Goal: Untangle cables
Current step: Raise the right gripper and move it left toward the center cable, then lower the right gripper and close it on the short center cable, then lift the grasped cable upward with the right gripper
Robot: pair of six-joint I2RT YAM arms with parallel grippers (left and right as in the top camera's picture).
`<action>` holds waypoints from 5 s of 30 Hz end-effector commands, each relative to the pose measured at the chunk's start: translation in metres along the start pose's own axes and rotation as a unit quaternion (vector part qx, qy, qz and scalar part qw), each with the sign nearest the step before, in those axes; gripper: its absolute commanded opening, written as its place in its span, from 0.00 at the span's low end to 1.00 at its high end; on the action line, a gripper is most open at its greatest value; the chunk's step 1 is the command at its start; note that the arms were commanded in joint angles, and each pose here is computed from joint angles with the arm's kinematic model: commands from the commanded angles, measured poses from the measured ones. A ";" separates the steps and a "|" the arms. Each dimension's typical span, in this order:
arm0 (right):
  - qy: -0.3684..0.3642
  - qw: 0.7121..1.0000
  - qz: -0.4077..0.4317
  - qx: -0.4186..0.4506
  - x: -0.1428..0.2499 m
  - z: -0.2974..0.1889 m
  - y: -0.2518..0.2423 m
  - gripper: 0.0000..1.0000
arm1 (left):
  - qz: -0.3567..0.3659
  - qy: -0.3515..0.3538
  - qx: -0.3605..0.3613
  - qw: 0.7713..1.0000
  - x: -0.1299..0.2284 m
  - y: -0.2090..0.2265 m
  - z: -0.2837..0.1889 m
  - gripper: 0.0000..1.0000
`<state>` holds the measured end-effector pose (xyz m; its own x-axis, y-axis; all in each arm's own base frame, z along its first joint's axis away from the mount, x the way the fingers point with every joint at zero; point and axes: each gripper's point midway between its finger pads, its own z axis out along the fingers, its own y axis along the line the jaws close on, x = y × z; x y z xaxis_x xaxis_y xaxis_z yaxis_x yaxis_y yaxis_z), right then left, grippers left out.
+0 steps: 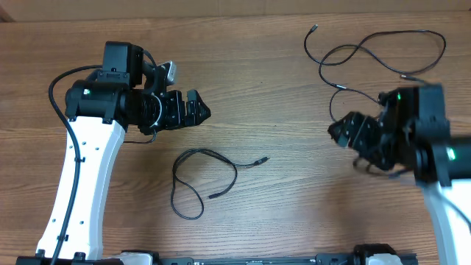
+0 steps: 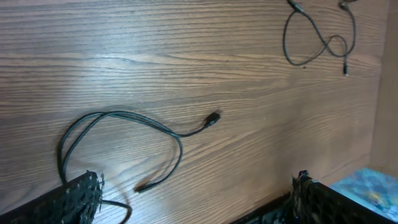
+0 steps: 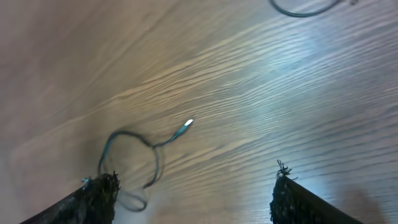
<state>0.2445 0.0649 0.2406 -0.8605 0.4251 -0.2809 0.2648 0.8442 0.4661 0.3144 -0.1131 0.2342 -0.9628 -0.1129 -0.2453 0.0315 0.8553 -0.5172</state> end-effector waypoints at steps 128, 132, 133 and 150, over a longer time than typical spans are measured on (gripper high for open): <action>0.170 0.972 -0.072 0.143 0.185 0.260 0.065 0.21 | -0.226 -0.017 -0.268 0.936 0.022 0.101 -0.022 1.00; 0.169 0.973 -0.072 0.140 0.185 0.261 0.066 0.16 | -0.226 -0.017 -0.268 0.936 0.022 0.101 -0.022 1.00; 0.168 0.973 -0.073 0.138 0.185 0.262 0.067 0.06 | -0.227 -0.017 -0.268 0.936 0.022 0.101 -0.022 1.00; 0.074 0.985 -0.107 0.118 0.108 0.172 0.114 0.04 | -0.207 -0.004 -0.248 0.946 0.023 0.094 -0.018 1.00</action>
<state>0.2243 0.2613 0.0437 -0.9801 0.1972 -0.0212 0.1943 0.9761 0.0971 0.2907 -0.0194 0.1976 -0.8349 -0.5323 -0.1397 -0.5230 0.8465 -0.0997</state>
